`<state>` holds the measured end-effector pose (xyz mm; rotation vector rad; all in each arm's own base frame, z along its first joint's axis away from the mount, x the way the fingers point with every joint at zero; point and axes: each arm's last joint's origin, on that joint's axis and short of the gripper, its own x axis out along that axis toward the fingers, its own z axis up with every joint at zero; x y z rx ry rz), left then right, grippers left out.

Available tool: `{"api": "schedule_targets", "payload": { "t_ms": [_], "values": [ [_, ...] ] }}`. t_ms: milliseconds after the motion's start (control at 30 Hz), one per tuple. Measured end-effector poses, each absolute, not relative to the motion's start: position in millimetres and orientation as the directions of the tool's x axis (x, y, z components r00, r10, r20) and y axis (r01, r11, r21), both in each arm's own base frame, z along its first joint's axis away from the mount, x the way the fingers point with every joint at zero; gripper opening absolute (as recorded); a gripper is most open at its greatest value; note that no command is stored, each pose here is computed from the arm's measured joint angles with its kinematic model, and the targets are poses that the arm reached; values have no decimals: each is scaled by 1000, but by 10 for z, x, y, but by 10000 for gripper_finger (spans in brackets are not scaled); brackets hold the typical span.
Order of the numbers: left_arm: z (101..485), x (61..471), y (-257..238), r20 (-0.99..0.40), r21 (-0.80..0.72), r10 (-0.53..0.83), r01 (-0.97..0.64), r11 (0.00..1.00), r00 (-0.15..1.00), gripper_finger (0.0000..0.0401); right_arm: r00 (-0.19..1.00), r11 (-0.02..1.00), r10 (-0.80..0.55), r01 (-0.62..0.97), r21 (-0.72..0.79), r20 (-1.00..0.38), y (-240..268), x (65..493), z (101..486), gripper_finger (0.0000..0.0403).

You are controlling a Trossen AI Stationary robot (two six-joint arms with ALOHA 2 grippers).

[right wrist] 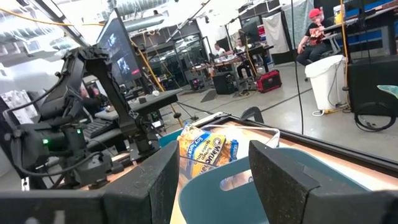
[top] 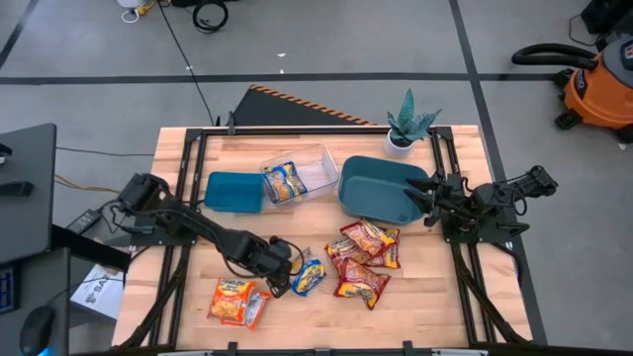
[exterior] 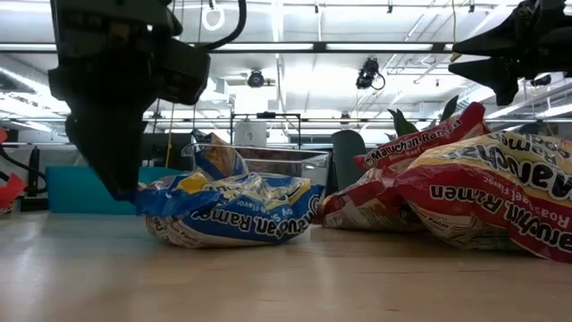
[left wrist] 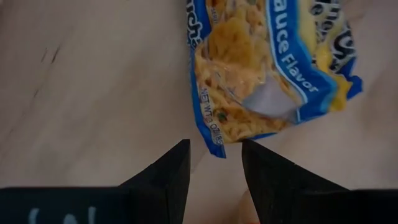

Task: Sort Maruchan noodles
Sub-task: Put the blue noodle pack into the transparent bin

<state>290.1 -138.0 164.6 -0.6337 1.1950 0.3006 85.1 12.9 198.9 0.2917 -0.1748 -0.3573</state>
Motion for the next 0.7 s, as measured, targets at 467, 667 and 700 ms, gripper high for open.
{"api": "schedule_targets", "payload": {
  "t_ms": [467,667,700],
  "values": [
    [1533,2969,-1399,-925,-279,-99,-482,830,367,149,922,895,-368,316,316,123,128,850,1996,199],
    [1536,2975,-1403,-922,-276,-96,-462,843,376,127,921,894,-369,315,317,124,128,850,1998,199],
    [1536,2976,-1404,-921,-272,-94,-452,849,378,120,921,895,-368,315,317,124,128,850,1999,199]
  ]
}}
